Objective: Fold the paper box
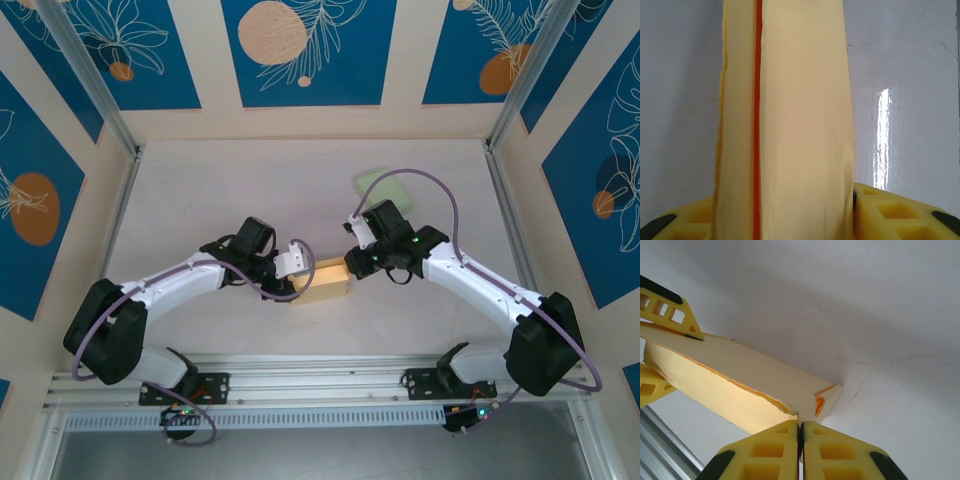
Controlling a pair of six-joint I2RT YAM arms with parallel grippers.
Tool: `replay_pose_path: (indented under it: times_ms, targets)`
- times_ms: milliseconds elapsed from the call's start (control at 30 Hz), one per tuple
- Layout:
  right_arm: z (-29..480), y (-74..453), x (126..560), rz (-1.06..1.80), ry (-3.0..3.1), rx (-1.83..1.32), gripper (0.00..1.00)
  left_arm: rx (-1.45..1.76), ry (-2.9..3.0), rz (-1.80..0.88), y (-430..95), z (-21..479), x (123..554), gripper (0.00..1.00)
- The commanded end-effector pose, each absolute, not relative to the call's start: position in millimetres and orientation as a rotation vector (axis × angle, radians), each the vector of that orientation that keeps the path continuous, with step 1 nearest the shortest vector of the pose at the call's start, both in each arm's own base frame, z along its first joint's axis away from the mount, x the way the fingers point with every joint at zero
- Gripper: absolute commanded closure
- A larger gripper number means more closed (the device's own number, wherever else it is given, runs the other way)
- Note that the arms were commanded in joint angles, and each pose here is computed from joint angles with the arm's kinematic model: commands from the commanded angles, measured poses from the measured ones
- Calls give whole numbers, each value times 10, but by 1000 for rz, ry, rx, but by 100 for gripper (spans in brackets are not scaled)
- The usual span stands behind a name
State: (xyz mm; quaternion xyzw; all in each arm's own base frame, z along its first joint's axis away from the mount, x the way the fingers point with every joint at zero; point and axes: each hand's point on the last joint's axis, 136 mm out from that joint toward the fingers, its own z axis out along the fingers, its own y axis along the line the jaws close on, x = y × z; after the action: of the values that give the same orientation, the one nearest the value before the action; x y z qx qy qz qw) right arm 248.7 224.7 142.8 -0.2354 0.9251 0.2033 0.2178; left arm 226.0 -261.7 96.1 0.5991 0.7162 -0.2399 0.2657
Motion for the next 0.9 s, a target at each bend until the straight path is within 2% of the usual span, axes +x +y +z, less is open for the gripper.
replay_pose_path:
  times_ms: [0, 333, 600, 867]
  targets:
    - [1440, 2247, 2443, 571, 2584, -597, 89, 1624, 1932, -630, -2650, 967, 2293, 52]
    - [1379, 2271, 2428, 551, 2612, -472, 97, 1628, 1950, -610, -2664, 915, 2319, 52]
    - [1296, 2271, 2421, 477, 2615, -333, 96, 1626, 1950, -589, -2670, 909, 2335, 51]
    - [1210, 2284, 2374, 422, 2585, -343, 96, 1622, 1949, -592, -2686, 909, 2338, 51]
